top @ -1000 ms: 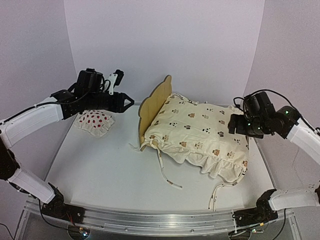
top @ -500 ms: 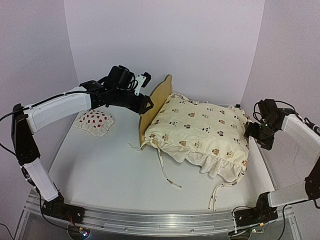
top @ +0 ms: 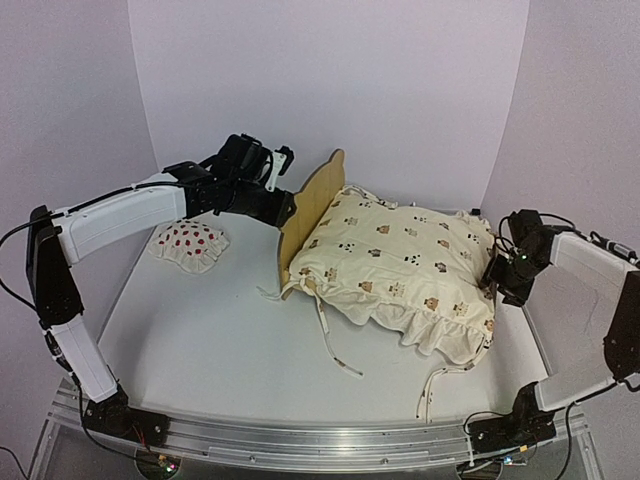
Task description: Set up the pet bed
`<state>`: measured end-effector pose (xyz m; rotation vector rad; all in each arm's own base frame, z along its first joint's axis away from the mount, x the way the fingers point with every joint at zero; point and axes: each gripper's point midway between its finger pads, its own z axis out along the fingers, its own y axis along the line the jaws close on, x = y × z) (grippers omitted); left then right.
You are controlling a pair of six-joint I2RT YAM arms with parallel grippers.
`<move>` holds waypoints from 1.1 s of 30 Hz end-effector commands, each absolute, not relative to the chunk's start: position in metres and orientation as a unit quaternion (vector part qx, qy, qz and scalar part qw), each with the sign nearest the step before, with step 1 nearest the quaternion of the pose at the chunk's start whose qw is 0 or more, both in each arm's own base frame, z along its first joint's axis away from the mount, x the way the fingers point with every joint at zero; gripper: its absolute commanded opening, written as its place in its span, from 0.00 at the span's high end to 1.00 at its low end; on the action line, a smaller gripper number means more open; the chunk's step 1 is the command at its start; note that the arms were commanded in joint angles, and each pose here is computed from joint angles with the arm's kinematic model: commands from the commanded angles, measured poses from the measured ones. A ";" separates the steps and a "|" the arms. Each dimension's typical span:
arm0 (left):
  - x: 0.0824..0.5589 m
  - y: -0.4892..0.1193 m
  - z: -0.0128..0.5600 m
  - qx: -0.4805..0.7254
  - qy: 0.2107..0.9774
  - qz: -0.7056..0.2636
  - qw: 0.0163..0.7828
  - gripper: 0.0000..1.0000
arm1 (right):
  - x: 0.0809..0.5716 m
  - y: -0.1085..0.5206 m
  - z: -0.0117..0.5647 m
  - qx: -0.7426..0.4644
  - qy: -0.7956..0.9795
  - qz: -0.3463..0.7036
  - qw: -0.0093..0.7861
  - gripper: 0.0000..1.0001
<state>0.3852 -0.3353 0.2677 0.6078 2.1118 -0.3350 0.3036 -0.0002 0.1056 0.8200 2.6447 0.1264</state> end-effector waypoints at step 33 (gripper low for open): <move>0.333 -0.222 0.264 0.116 0.871 -0.075 0.472 1.00 | 0.313 0.127 0.081 0.167 0.959 0.151 0.174 0.97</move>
